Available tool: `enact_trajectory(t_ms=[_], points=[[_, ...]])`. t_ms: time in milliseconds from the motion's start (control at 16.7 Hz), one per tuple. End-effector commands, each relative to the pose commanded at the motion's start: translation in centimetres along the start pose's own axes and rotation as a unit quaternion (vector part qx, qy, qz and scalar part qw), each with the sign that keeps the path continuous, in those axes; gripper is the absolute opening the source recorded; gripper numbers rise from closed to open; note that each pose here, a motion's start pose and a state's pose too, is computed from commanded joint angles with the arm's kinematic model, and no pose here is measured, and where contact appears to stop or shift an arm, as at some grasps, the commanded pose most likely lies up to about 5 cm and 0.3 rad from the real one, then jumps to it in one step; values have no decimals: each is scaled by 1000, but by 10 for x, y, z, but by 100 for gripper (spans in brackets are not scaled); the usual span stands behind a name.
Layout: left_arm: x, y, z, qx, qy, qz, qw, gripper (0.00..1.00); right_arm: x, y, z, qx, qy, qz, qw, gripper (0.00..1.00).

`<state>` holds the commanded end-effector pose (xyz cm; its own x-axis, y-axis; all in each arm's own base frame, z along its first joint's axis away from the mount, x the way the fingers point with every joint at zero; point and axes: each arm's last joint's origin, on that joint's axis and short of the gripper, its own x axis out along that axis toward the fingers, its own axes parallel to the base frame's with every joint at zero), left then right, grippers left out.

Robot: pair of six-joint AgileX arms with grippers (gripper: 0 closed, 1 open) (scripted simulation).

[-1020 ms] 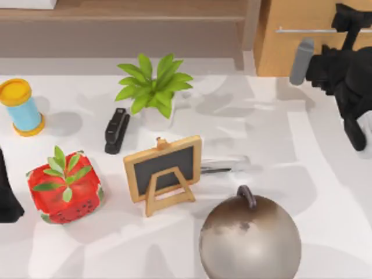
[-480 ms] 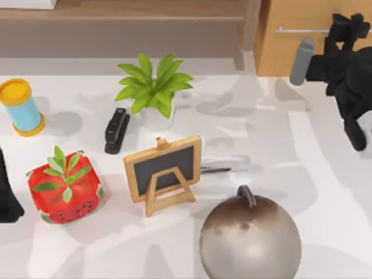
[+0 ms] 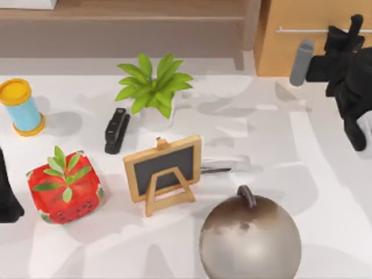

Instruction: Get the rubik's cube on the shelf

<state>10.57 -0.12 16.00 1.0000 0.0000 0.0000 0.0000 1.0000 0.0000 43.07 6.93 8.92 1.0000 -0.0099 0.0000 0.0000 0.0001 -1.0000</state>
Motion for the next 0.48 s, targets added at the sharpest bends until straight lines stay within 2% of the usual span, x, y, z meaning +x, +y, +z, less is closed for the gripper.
enact_trajectory(t_ms=[480], points=[[0, 0, 0, 0, 0, 0, 1000, 100, -4, 0, 1, 2, -1, 1, 1000, 0]])
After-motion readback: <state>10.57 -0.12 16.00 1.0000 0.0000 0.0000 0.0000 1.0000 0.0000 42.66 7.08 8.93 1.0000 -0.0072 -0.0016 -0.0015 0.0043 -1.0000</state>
